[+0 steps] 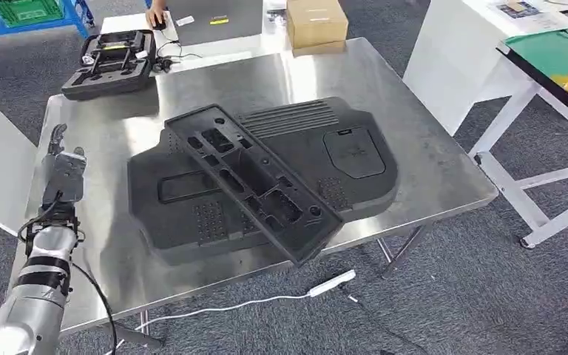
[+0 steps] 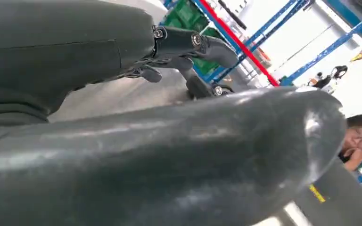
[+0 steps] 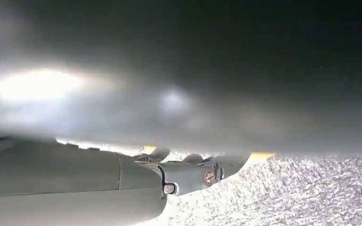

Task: Take the parts from the cabinet and place them on the table.

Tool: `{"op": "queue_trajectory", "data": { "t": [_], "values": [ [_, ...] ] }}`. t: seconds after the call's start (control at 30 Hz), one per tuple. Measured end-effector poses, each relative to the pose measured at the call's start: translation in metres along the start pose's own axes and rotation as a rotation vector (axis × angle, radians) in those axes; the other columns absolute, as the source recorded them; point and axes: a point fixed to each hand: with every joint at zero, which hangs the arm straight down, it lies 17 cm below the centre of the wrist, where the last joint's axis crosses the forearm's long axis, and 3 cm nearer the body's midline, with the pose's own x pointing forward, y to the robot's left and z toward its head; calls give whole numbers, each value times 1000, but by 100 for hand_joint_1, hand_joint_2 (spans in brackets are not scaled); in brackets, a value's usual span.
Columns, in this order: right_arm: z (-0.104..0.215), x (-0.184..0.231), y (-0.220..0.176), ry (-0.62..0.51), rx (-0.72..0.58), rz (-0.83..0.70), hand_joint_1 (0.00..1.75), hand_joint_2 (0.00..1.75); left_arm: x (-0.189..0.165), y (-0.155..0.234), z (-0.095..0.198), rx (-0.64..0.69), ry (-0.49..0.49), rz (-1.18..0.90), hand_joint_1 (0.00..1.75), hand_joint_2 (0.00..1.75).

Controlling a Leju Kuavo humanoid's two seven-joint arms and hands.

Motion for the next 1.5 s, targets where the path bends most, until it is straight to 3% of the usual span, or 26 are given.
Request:
{"op": "queue_trajectory", "data": {
  "t": [0.6,1.0,1.2,1.5],
  "values": [
    [-2,6,-5,-17,-1,23,0,0,4,7,11,30,-14,-7,0,0],
    [-2,4,-5,-16,3,42,0,0,-27,22,31,66,48,4,0,0],
    [-2,4,-8,-16,-1,41,0,0,-43,44,36,140,95,118,0,0],
    [-4,7,-10,-7,-11,23,0,0,-102,79,77,245,222,224,0,0]
  ]
}}
